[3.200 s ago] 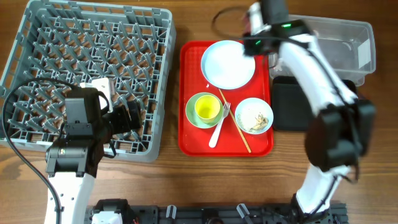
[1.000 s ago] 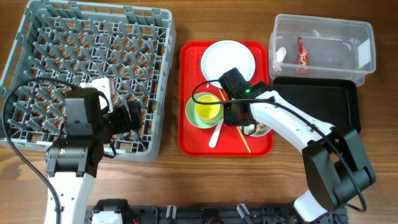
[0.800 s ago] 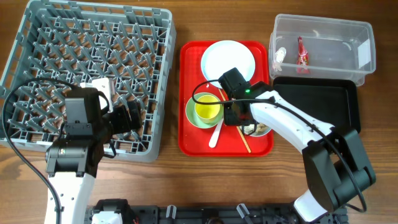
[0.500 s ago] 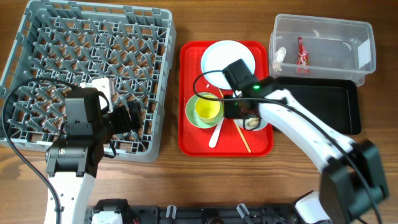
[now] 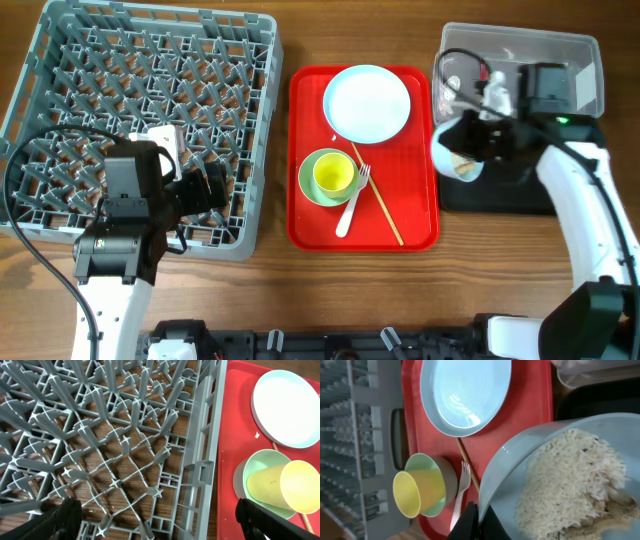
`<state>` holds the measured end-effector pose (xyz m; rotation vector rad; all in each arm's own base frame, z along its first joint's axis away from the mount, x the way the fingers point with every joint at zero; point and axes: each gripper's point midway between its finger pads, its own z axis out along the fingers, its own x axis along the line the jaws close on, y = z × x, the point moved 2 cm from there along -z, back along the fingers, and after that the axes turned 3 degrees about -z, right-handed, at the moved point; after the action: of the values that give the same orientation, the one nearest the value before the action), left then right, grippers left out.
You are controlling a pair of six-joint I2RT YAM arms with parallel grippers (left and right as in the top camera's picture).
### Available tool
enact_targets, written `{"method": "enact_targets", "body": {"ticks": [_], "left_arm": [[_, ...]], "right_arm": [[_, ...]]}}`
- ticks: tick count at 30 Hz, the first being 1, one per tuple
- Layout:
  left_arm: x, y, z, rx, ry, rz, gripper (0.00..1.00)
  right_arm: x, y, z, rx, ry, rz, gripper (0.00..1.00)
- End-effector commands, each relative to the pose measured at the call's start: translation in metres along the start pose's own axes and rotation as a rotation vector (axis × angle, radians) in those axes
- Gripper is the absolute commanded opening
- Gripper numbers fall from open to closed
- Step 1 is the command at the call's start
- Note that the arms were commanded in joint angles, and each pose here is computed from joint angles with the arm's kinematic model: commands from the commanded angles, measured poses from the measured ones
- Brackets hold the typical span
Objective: Sort waste into correct bins and load items into the dishwasher rack
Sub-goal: 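Tip the blue bowl over the black tray to dump the rice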
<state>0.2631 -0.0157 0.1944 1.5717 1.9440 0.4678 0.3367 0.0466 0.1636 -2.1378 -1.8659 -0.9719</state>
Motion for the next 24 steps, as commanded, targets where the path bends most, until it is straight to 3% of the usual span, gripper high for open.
{"method": "enact_targets", "body": {"ticks": [1, 15, 24], "left_arm": [[-0.003, 0.008, -0.005, -0.022, -0.017, 0.010, 1.00], [-0.003, 0.008, -0.005, -0.022, -0.017, 0.010, 1.00], [-0.003, 0.008, -0.005, -0.022, -0.017, 0.010, 1.00]], "right_arm": [[-0.008, -0.008, -0.001, 0.016, 0.190, 0.006, 0.04], [-0.067, 0.013, -0.007, -0.058, 0.748, 0.413, 0.04], [-0.110, 0.039, -0.059, -0.202, 0.901, 0.599, 0.04]]}}
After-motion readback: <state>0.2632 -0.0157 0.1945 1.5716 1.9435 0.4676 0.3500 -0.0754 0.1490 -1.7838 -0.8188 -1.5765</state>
